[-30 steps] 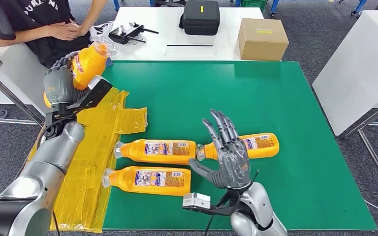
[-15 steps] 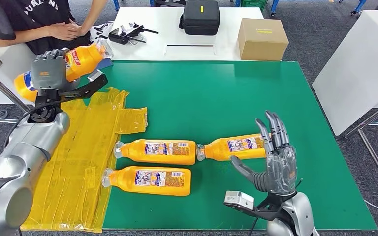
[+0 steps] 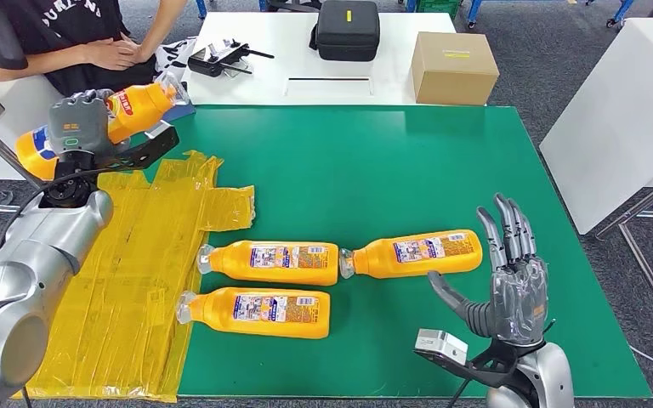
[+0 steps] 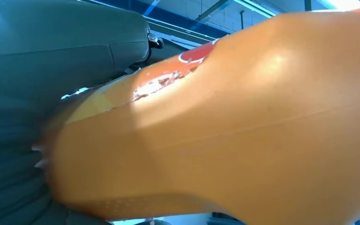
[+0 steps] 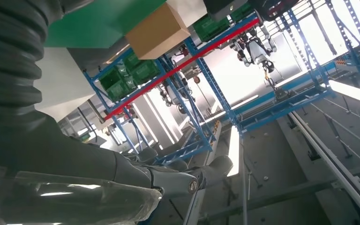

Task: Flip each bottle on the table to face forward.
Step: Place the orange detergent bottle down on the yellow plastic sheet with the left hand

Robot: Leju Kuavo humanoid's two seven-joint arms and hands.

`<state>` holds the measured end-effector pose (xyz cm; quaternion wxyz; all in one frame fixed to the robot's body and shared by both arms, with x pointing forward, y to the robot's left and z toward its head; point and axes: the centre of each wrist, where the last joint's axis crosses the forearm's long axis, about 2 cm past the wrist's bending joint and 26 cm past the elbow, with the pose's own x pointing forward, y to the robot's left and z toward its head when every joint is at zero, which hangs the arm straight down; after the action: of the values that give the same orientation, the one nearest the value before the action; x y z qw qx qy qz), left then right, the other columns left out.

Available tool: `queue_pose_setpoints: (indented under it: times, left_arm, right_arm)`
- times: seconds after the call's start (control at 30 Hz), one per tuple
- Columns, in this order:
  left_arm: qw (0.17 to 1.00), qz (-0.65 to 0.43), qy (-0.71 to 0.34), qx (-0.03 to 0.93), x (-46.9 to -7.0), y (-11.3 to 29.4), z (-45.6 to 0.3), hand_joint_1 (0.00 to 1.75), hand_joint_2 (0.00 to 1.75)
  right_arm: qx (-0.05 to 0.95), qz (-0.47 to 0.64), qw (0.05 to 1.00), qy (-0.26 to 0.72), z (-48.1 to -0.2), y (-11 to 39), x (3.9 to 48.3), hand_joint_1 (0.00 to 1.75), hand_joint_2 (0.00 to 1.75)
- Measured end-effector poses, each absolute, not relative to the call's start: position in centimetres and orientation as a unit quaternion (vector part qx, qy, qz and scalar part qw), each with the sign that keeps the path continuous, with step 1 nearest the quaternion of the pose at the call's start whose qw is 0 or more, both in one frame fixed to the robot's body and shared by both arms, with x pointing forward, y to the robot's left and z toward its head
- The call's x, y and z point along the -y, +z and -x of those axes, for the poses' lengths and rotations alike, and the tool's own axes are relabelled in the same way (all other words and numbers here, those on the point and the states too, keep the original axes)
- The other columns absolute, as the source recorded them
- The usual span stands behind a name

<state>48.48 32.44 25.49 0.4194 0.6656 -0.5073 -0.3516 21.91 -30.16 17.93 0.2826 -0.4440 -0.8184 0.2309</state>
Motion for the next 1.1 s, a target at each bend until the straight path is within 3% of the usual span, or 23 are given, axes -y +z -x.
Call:
queue_pose_setpoints:
  times: [0.03,0.23,0.7,1.1]
  left_arm:
    - [0.420,-0.666,-0.352,0.507,-32.4,25.5,-48.5,0.00,1.75]
    - [0.423,-0.661,-0.358,0.506,-32.7,25.5,-48.5,0.00,1.75]
    - [0.438,-0.605,-0.376,0.548,-31.4,24.7,-48.3,0.00,1.75]
    - [0.458,-0.556,-0.373,0.585,-29.9,24.5,-48.3,0.00,1.75]
  right_arm:
    - [0.818,0.444,0.283,0.232,-21.9,17.9,30.2,0.00,1.75]
    - [0.796,0.440,0.325,0.259,-21.9,17.9,31.9,0.00,1.75]
    - [0.669,0.516,0.381,0.375,-24.6,21.3,42.5,0.00,1.75]
    - [0.622,0.466,0.453,0.436,-27.5,26.3,49.0,0.00,1.75]
